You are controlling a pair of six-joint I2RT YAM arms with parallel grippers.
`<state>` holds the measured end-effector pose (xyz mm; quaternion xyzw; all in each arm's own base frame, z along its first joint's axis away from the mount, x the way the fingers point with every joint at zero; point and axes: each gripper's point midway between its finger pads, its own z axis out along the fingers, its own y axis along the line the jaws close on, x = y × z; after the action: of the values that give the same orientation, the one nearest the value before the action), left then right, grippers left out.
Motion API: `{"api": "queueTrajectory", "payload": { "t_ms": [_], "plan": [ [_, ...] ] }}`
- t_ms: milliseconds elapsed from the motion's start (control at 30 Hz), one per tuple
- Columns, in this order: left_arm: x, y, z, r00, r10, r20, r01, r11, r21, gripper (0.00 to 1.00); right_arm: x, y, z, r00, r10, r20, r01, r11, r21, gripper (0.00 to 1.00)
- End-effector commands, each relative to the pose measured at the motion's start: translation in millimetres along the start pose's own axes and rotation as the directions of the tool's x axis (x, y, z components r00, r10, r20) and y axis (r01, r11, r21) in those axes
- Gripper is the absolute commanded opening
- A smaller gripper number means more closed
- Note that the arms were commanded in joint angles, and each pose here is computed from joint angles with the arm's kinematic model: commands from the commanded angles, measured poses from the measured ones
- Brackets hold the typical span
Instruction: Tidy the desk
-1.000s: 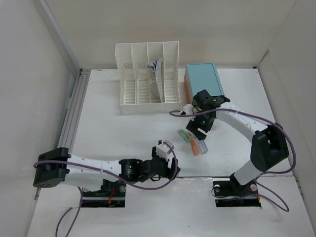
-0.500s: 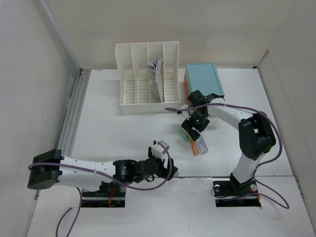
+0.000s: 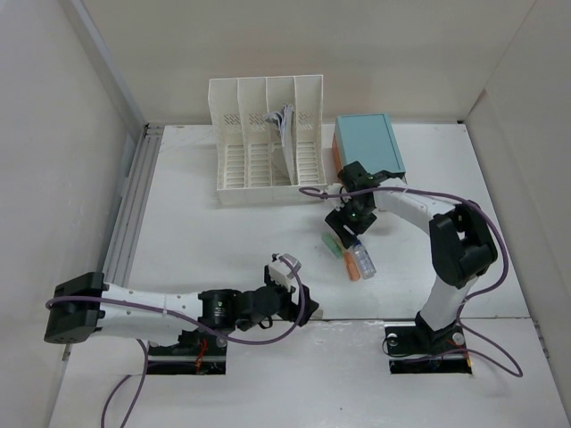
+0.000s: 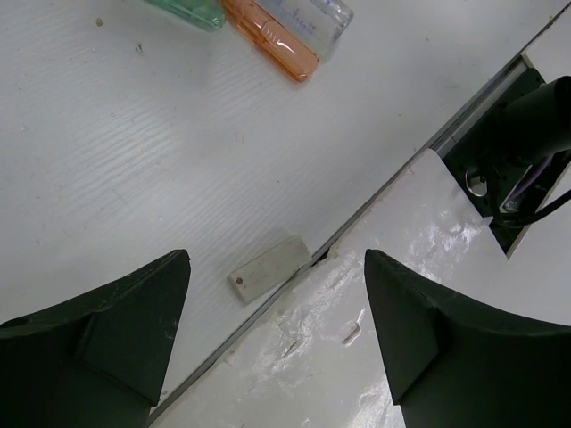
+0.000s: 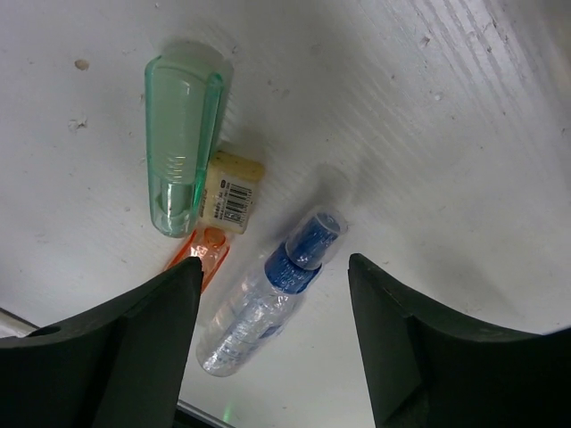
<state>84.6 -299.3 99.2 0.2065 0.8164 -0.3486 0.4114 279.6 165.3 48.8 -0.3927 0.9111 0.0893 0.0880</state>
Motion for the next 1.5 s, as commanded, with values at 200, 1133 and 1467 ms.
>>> {"api": "queueTrajectory", "payload": {
  "t_ms": [200, 1133, 1467],
  "plan": [
    [-9.8, -3.1, -1.5, 0.999, -0.006, 0.045, 0.006, 1.0, 0.015, 0.76, -0.7, -20.0, 3.4, 0.998, 0.06, 0.024, -0.062, 0.995, 0.077, 0.66],
    [-15.3, -7.6, -1.7, 0.998, -0.016, 0.059, 0.014, 1.0, 0.026, 0.76, 19.7, -4.8, 20.3, 0.997, 0.028, -0.069, -0.024, 0.998, 0.051, 0.47],
    [-15.0, -5.0, -5.1, 0.998, -0.016, 0.059, 0.014, 1.0, 0.026, 0.76, 19.9, -8.0, 23.4, 0.996, 0.048, -0.081, -0.042, 0.997, 0.068, 0.19]
  ]
}}
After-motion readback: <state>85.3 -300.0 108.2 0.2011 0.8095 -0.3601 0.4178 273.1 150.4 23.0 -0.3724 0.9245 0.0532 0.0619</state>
